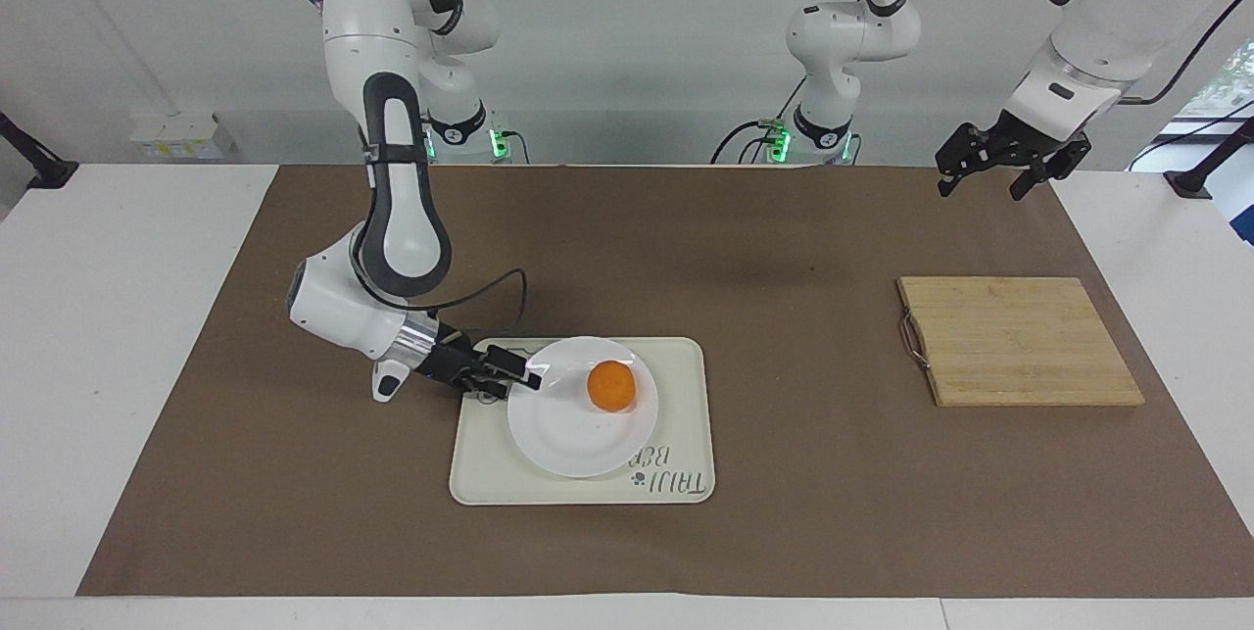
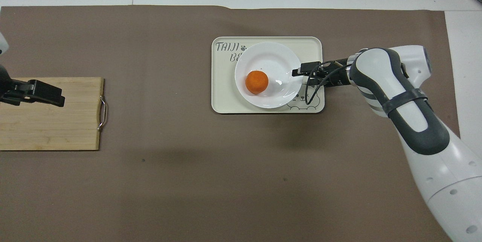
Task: Place orange and plate with both arms
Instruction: 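Release the plate and draw the right gripper back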
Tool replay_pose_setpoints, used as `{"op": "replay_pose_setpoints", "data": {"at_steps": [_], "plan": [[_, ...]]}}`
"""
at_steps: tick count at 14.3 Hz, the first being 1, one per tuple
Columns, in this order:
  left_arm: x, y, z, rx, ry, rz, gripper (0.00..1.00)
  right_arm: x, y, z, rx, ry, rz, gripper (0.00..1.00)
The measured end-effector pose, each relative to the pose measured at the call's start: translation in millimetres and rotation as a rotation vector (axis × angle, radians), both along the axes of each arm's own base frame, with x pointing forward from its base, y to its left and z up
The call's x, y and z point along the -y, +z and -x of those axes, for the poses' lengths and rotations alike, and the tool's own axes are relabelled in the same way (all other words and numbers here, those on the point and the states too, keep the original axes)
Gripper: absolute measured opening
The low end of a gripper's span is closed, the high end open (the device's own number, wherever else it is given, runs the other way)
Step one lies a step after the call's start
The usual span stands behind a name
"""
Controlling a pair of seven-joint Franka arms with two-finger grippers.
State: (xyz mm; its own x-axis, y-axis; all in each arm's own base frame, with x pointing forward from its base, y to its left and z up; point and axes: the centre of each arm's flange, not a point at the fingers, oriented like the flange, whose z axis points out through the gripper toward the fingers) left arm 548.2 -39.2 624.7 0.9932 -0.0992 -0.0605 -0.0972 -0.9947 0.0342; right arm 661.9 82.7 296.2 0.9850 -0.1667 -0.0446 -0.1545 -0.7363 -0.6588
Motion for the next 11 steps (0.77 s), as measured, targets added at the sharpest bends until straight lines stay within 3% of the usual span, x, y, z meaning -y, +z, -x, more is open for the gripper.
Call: {"op": "replay_pose_setpoints", "data": {"at_steps": [3,6,11], "plan": [[0,0,0,0.000,0.000,0.000,1.00,6,34,0.8,0.030,0.047,0.114,1.00],[0,0,0,0.000,0.000,0.000,1.00,16,72,5.4,0.046,0.097,0.300,1.00],[0,0,0,0.000,0.000,0.000,1.00,43,136,29.6,0.000,0.157,0.514,1.00]]}}
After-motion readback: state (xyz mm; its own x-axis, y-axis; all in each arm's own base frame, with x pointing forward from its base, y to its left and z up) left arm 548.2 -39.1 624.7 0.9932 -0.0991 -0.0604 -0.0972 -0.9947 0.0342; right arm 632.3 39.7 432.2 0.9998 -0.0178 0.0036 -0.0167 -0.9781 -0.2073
